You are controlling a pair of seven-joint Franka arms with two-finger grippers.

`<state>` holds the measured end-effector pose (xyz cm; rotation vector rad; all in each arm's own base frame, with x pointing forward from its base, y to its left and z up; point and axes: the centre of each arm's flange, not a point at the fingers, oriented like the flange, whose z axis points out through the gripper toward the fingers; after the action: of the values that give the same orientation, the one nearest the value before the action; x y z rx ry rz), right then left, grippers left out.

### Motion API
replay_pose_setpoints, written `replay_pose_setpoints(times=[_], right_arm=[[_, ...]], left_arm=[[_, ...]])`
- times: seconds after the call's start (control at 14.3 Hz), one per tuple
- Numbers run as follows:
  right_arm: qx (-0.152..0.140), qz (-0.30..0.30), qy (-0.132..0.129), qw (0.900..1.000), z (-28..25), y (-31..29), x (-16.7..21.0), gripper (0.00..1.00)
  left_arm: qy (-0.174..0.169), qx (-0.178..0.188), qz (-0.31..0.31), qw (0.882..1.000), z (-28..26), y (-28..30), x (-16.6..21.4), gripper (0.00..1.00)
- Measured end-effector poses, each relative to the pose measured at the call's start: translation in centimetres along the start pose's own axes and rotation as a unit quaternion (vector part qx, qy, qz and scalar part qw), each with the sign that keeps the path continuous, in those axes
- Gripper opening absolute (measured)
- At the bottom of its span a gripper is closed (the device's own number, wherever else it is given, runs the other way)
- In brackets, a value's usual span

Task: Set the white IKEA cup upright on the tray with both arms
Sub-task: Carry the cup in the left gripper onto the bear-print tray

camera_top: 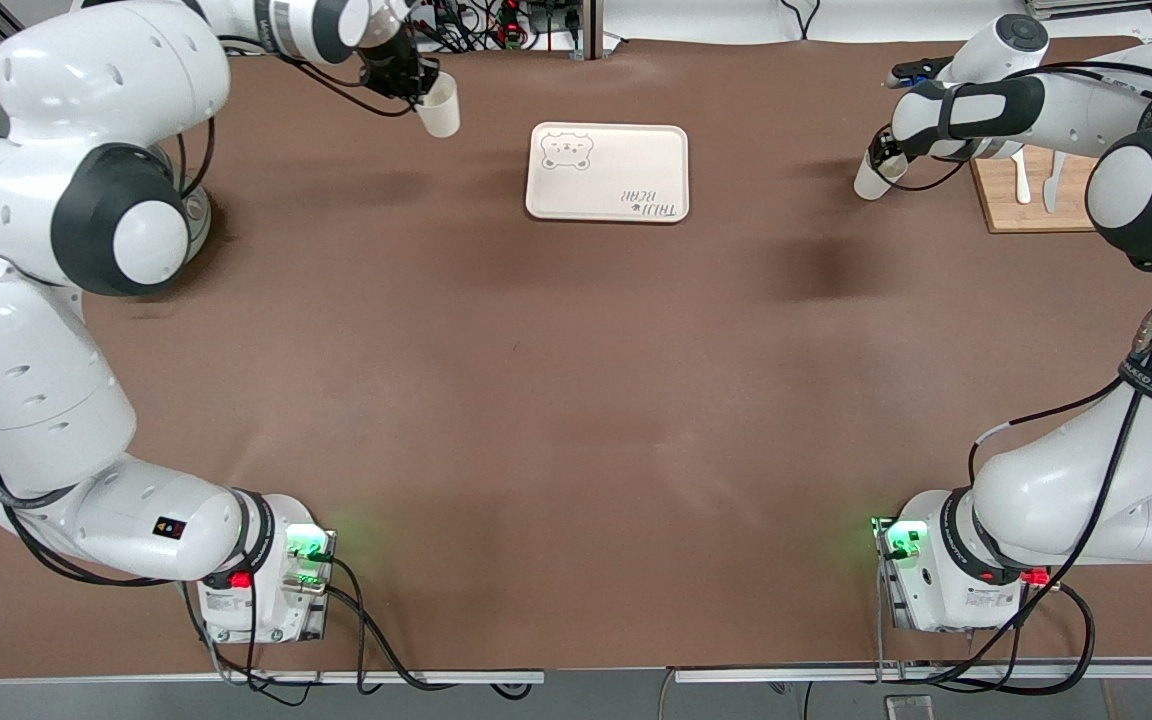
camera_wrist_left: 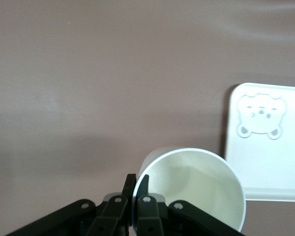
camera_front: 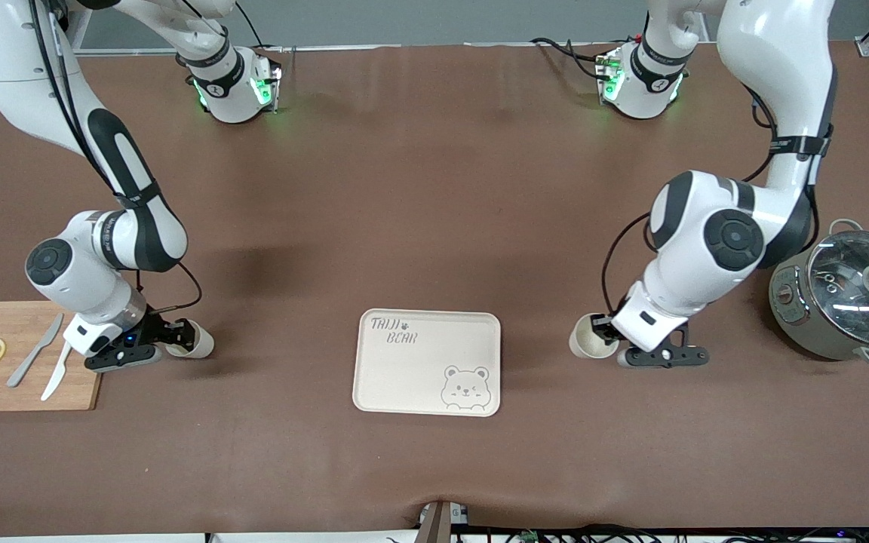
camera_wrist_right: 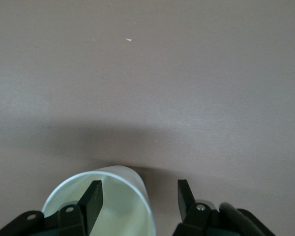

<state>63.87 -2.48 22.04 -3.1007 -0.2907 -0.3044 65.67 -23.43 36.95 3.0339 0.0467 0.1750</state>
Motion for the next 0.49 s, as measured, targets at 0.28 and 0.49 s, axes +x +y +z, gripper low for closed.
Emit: replay_pose_setpoints(times=[0.28,0.49], right_arm=[[0.001,-0.001,0.0,1.0,0.0,-0.2,0.0,0.41],[0.001,-0.001,0.0,1.0,0.0,-0.2,0.0,0.13]], left_arm=[[-0.011,0.012,-0.025,1.0,2.0,5.4,-0.4,0.04],[-0.016,0.013,-0.043,0.999,4.5,8.7,-0.8,0.04]])
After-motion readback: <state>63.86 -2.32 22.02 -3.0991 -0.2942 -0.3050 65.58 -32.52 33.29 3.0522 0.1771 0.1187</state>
